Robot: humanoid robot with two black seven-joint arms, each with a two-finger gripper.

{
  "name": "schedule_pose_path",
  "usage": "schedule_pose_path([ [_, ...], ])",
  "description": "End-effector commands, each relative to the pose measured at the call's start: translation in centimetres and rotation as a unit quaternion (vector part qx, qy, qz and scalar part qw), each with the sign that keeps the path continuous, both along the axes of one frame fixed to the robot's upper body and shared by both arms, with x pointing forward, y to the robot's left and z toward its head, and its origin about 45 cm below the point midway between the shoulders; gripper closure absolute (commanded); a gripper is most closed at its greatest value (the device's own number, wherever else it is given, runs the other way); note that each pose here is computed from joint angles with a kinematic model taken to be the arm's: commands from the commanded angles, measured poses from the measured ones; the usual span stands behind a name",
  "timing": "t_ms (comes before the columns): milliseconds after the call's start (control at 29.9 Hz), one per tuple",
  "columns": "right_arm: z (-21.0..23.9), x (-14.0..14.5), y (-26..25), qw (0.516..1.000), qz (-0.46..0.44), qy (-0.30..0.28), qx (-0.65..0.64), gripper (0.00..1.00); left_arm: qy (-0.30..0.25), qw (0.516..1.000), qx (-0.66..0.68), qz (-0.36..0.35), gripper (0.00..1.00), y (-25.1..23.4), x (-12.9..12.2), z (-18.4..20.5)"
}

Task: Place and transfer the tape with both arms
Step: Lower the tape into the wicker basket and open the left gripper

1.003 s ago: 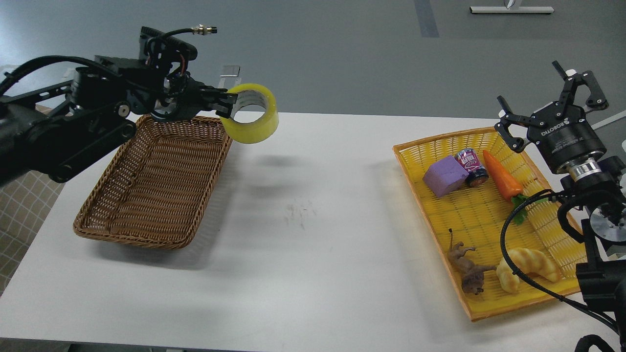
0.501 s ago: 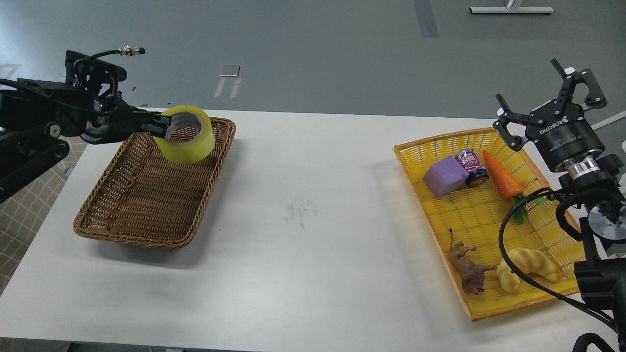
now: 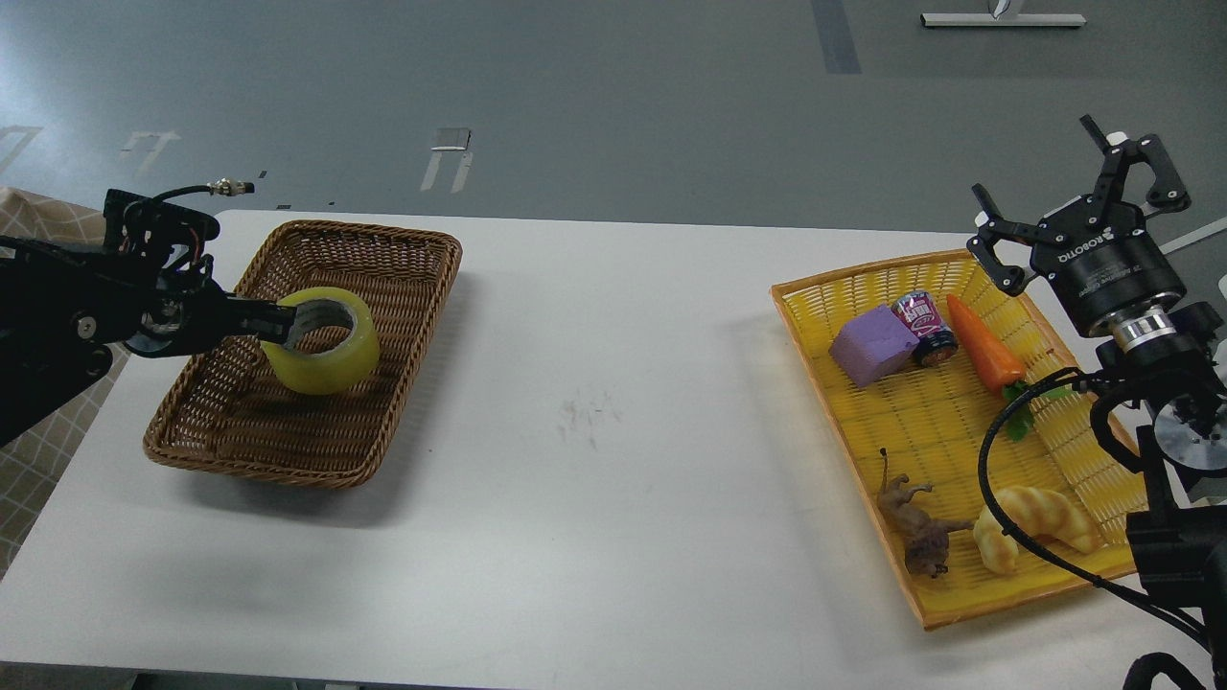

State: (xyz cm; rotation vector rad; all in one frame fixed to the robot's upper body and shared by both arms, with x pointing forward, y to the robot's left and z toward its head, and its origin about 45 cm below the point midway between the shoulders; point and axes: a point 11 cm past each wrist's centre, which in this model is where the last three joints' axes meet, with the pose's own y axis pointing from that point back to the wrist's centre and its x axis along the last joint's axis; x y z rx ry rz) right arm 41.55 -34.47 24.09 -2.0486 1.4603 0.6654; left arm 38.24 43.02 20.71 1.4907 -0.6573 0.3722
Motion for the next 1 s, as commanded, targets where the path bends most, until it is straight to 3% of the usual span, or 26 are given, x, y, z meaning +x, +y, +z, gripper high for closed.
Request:
schedule_pose_path([
  [0,0.0,0.0,0.0,1.000,0.000,0.000,0.000,0.00,0.009,1.000,0.001,0.009,1.00,0.5,-0.4,-0.8],
  [434,0.0,0.0,-0.1,1.000,-0.001,0.000,0.000,0.00,0.016,1.000,0.005,0.025,1.00,1.2,-0.6,-1.7],
  [468,0.0,0.0,0.0,1.000,0.000,0.000,0.000,0.00,0.015,0.999,0.003,0.028,0.93,1.2,-0.6,-1.6],
  [501,0.0,0.0,0.0,1.000,0.000,0.000,0.000,0.00,0.015,0.999,0.000,0.030,0.77,1.2,-0.6,-1.6],
  [535,-0.1,0.0,0.0,1.000,0.000,0.001,0.000,0.00,0.015,0.999,-0.009,0.037,0.42,1.1,-0.6,-1.6],
  [568,-0.1,0.0,0.0,1.000,0.000,0.001,0.000,0.00,0.015,0.999,-0.022,0.043,0.34,0.9,-0.5,-1.6],
  [835,0.0,0.0,-0.1,1.000,-0.001,0.001,0.000,0.00,0.011,0.998,-0.040,0.049,0.20,0.6,-0.3,-1.3],
  [902,0.0,0.0,-0.1,1.000,-0.001,0.001,0.000,0.00,0.003,0.997,-0.054,0.048,0.12,0.1,0.1,-0.5],
  [969,0.0,0.0,0.0,1.000,0.000,0.000,0.000,0.00,-0.010,0.994,-0.092,0.061,0.10,-0.6,1.0,0.8],
])
